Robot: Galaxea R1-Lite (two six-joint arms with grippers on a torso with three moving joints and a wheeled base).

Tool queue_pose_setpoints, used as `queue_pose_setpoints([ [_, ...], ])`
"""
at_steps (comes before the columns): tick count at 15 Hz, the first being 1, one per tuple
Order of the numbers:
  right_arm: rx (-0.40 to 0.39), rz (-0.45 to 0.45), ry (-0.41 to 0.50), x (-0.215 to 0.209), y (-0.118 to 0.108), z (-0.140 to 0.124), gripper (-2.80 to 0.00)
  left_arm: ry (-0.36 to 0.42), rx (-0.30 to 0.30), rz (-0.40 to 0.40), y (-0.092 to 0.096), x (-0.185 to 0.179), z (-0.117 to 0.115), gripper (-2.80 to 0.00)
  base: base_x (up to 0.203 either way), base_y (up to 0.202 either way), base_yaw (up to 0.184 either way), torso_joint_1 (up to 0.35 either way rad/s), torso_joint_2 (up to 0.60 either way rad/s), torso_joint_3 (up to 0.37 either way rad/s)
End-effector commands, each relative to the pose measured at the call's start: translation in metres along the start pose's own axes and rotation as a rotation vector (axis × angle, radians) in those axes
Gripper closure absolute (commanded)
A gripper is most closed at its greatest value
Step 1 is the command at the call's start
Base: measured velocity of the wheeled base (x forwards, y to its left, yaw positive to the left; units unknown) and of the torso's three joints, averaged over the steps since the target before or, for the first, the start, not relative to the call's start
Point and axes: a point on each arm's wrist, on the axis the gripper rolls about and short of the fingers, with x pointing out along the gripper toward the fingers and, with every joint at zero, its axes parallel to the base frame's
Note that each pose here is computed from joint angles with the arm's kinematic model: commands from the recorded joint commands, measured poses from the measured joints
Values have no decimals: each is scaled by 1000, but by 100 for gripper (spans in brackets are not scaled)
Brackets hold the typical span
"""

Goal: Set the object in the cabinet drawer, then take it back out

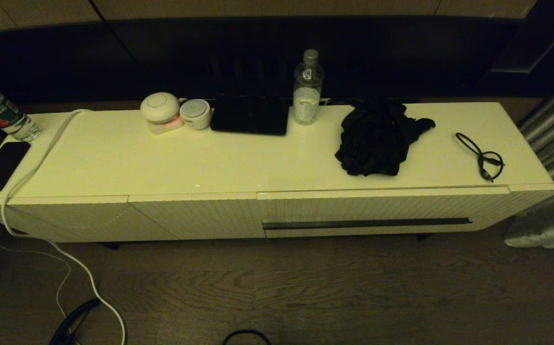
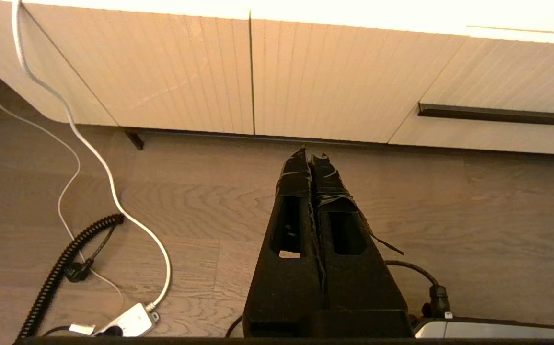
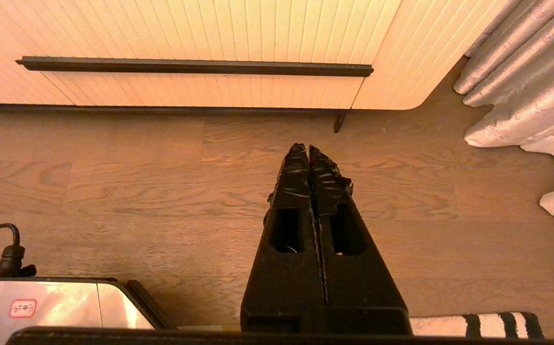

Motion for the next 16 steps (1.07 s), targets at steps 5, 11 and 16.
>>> queue_pose_setpoints([
  [5,16,-1,7,0,0,-1,0,-2,-1,0,0,0,0,0,0,0,0,0,0,0],
  [11,27,-1,10,0,0,-1,0,-2,-1,0,0,0,0,0,0,0,0,0,0,0],
  [16,47,-2,9,0,0,-1,0,-1,-1,0,0,0,0,0,0,0,0,0,0,0],
])
